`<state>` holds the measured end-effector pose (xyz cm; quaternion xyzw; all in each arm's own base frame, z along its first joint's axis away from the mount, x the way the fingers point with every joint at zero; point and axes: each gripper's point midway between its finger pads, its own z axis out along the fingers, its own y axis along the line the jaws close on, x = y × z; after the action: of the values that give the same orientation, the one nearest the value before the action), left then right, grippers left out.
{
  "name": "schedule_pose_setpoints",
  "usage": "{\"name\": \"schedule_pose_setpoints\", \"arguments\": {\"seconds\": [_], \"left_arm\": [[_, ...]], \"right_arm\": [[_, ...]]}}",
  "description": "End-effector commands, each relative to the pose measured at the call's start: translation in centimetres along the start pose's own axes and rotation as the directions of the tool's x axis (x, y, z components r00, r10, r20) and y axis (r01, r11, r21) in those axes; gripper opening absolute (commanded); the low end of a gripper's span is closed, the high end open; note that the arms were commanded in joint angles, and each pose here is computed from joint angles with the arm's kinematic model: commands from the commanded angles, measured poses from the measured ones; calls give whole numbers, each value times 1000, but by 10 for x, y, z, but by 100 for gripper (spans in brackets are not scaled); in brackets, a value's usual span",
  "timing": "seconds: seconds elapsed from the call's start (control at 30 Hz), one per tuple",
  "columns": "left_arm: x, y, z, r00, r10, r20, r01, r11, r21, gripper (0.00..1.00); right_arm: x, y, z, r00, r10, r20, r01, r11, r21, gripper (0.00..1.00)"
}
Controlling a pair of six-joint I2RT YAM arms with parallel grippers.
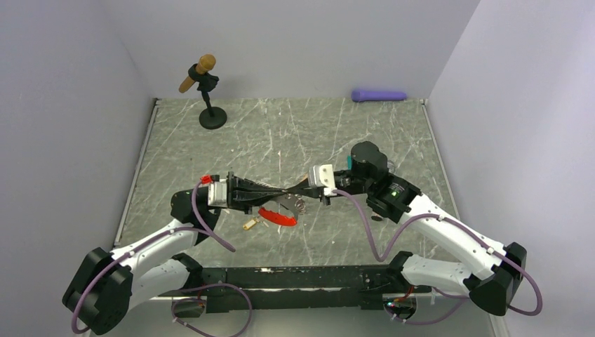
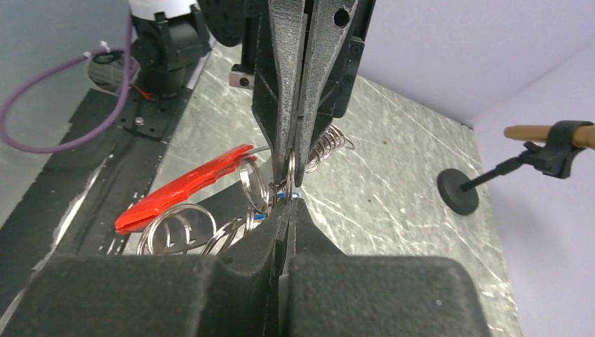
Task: Put the keys on the keyring
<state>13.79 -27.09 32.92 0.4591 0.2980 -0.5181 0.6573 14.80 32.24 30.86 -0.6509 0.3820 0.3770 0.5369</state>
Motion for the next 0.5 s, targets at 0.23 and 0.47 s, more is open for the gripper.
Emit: {"name": "schedule_pose_setpoints", "arguments": {"seconds": [0.23, 0.47], "left_arm": [[-1, 9, -4, 997, 78, 4, -78, 995, -61, 0], [23, 10, -14, 983, 102, -155, -112, 992, -59, 0]], "right_arm": [[-9, -6, -4, 996, -87, 6, 86, 993, 76, 32], [-3, -1, -17, 993, -105, -57, 109, 991, 81, 35]]}}
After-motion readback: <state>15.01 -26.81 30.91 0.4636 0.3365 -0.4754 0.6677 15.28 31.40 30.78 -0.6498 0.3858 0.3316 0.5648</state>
